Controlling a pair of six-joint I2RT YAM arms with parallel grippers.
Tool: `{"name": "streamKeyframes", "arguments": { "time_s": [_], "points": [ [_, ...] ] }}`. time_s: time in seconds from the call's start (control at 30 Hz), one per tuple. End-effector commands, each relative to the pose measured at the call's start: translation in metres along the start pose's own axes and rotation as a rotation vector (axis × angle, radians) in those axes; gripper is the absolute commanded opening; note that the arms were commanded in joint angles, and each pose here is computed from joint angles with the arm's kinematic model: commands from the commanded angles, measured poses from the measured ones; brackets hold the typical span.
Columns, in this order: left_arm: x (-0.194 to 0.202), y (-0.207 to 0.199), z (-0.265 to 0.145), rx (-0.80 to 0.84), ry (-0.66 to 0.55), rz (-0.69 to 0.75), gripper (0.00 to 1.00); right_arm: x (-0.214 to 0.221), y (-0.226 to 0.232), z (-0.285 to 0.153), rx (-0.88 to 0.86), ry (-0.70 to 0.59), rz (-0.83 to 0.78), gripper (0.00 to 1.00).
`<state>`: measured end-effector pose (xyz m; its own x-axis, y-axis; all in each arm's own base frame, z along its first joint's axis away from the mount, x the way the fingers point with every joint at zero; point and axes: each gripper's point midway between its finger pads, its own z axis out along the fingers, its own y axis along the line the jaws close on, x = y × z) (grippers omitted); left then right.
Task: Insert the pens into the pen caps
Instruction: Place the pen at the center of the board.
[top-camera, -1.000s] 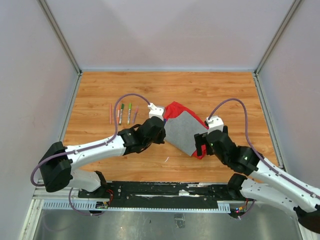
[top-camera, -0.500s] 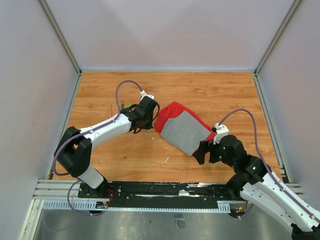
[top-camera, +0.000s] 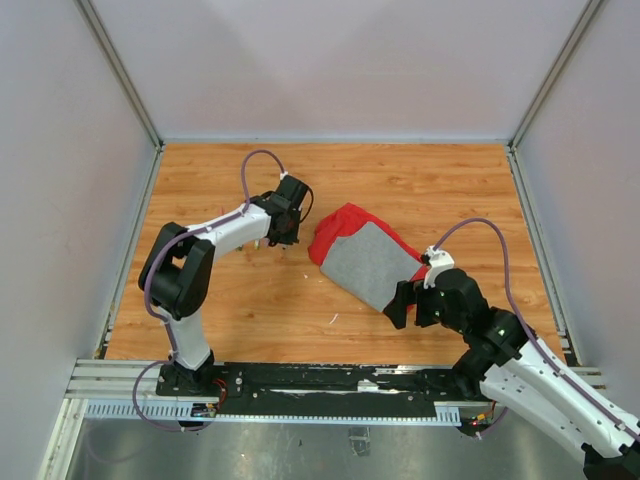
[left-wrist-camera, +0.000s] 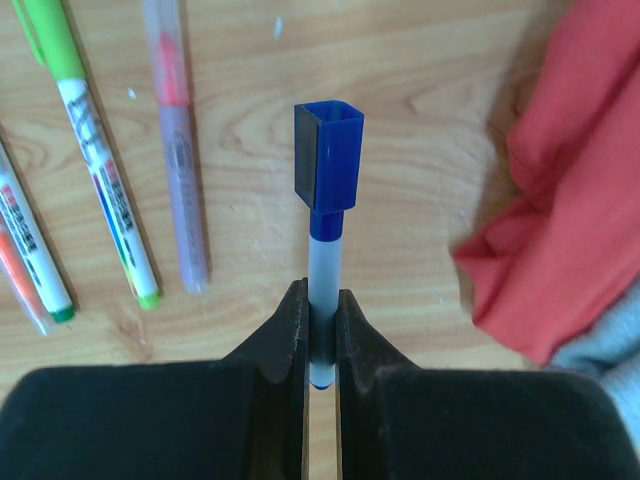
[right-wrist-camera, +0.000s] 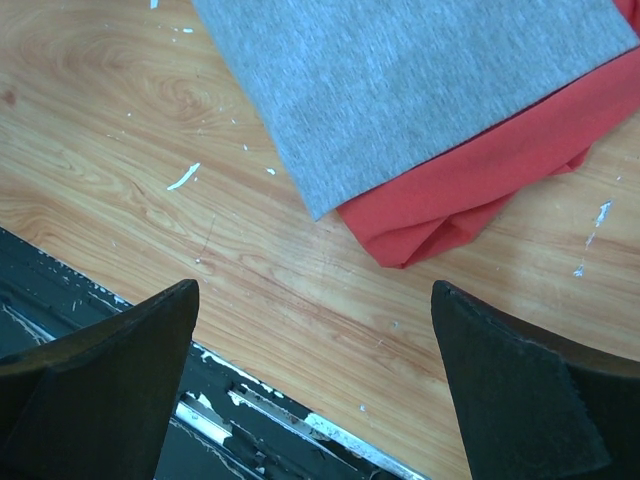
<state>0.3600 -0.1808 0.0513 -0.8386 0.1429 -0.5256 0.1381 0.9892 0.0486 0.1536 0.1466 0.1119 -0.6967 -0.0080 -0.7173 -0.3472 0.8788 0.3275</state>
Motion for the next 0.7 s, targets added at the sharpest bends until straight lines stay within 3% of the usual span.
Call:
{"name": "streamKeyframes", "arguments": {
  "time_s": [0.0, 0.3, 0.47, 0.67],
  "points": [
    [-0.016, 0.009, 0.012, -0.014, 0.006, 0.022, 0.01, 0.004, -0.001, 0.005, 0.000, 0.011, 0.017, 0.99],
    [-0.017, 0.018, 0.035, -0.031, 0.040, 0.025, 0.09, 0.011, 0.000, 0.008, -0.016, 0.027, 0.020, 0.99],
    [-0.015, 0.021, 0.040, -0.047, 0.042, 0.017, 0.31, 0.010, -0.006, 0.008, 0.021, 0.026, 0.033, 0.98],
    [-0.014, 0.023, 0.039, -0.055, 0.040, 0.006, 0.37, 0.008, -0.010, 0.007, 0.054, 0.028, 0.034, 0.99]
  ]
}}
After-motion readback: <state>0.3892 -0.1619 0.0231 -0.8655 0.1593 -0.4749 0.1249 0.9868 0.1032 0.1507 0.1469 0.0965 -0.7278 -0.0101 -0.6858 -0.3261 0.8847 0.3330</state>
